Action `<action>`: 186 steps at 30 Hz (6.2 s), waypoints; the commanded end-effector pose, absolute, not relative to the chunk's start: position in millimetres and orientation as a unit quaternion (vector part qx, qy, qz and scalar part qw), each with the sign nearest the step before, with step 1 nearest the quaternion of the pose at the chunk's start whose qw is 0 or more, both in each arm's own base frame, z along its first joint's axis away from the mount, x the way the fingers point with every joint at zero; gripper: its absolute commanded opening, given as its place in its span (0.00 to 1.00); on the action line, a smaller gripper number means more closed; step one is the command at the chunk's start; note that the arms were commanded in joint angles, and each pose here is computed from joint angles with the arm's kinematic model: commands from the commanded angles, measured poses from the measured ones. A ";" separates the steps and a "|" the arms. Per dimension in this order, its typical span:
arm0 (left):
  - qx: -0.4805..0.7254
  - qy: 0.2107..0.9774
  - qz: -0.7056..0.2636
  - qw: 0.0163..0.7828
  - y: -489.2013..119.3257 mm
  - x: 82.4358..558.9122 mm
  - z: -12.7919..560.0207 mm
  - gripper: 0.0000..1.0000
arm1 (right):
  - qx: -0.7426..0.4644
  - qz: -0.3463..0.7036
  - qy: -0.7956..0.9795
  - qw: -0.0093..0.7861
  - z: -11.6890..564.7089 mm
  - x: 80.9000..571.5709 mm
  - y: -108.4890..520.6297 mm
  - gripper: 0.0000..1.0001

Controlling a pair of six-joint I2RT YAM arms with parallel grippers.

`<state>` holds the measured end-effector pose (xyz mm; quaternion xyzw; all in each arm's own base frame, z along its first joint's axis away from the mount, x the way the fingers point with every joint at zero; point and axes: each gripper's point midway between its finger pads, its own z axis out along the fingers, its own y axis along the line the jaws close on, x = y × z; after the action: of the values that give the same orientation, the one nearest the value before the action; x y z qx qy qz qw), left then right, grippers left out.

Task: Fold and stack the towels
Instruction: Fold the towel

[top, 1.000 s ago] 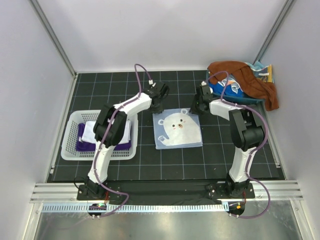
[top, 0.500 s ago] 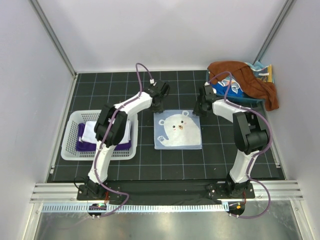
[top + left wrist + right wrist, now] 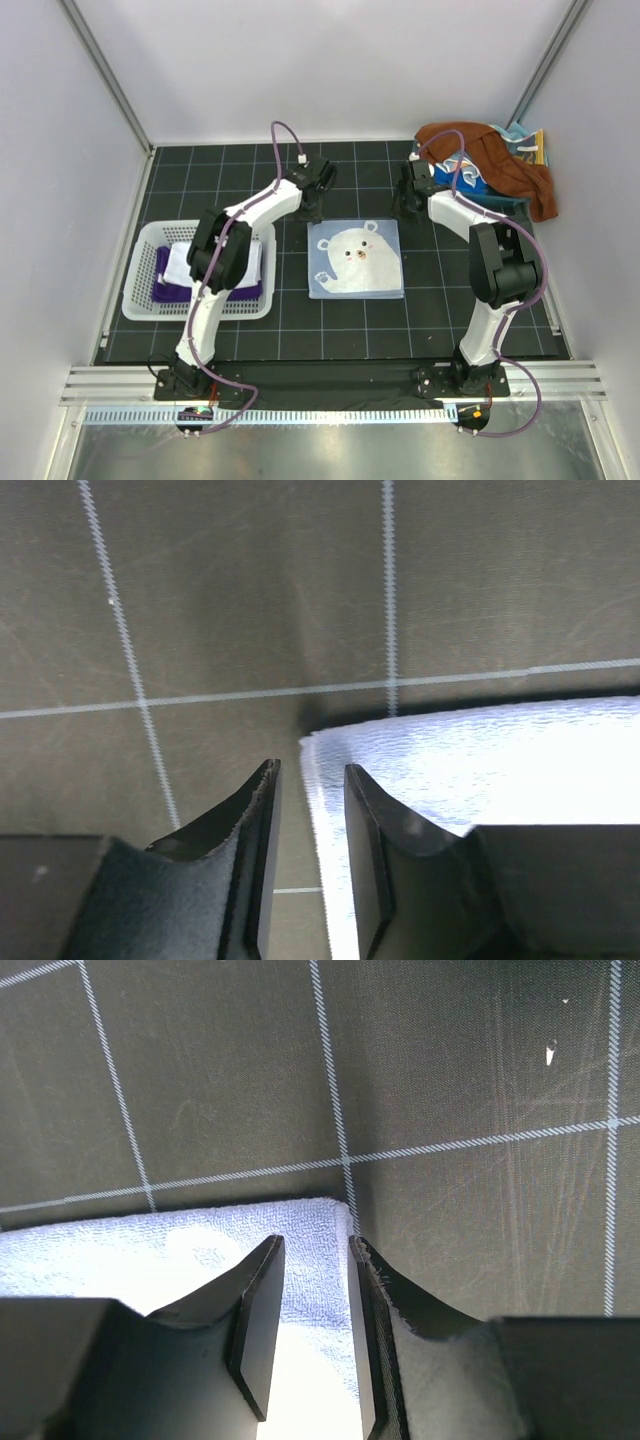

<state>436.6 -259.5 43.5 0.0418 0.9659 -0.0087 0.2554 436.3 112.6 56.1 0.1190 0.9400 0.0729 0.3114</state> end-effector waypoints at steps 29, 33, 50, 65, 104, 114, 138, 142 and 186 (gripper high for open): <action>0.070 0.972 -0.031 0.224 -259.6 444.8 22.6 0.38 | 0.094 0.047 0.953 0.283 21.1 450.6 110.5 0.38; 0.069 0.972 -0.034 0.223 -260.8 444.4 16.2 0.38 | 0.091 0.049 0.953 0.283 20.8 451.4 111.8 0.35; 0.043 0.964 -0.063 0.256 -267.4 450.2 21.8 0.01 | 0.089 0.058 0.951 0.290 30.0 455.0 113.9 0.08; 0.013 0.920 -0.132 0.369 -276.6 464.1 93.3 0.00 | 0.108 0.095 0.902 0.407 109.4 466.8 112.2 0.01; 0.022 0.922 -0.185 0.339 -264.5 379.3 96.0 0.00 | 0.109 0.133 0.896 0.409 109.7 374.1 118.1 0.01; 0.044 0.926 -0.187 0.325 -276.7 355.8 86.7 0.00 | 0.109 0.129 0.900 0.402 101.4 356.3 114.3 0.01; 0.056 0.928 -0.174 0.326 -274.4 322.4 95.6 0.00 | 0.115 0.139 0.896 0.406 98.1 335.8 110.7 0.01; 0.059 0.929 -0.174 0.321 -273.8 316.1 93.0 0.00 | 0.117 0.149 0.893 0.407 96.3 333.1 112.5 0.03; 0.127 0.943 -0.138 0.276 -274.7 290.4 71.4 0.00 | 0.178 0.152 0.907 0.351 83.4 304.8 116.7 0.54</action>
<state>285.3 -271.3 61.8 0.1141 0.9470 -0.1406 0.2652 292.8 114.1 67.8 0.1605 0.9177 0.1446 0.3333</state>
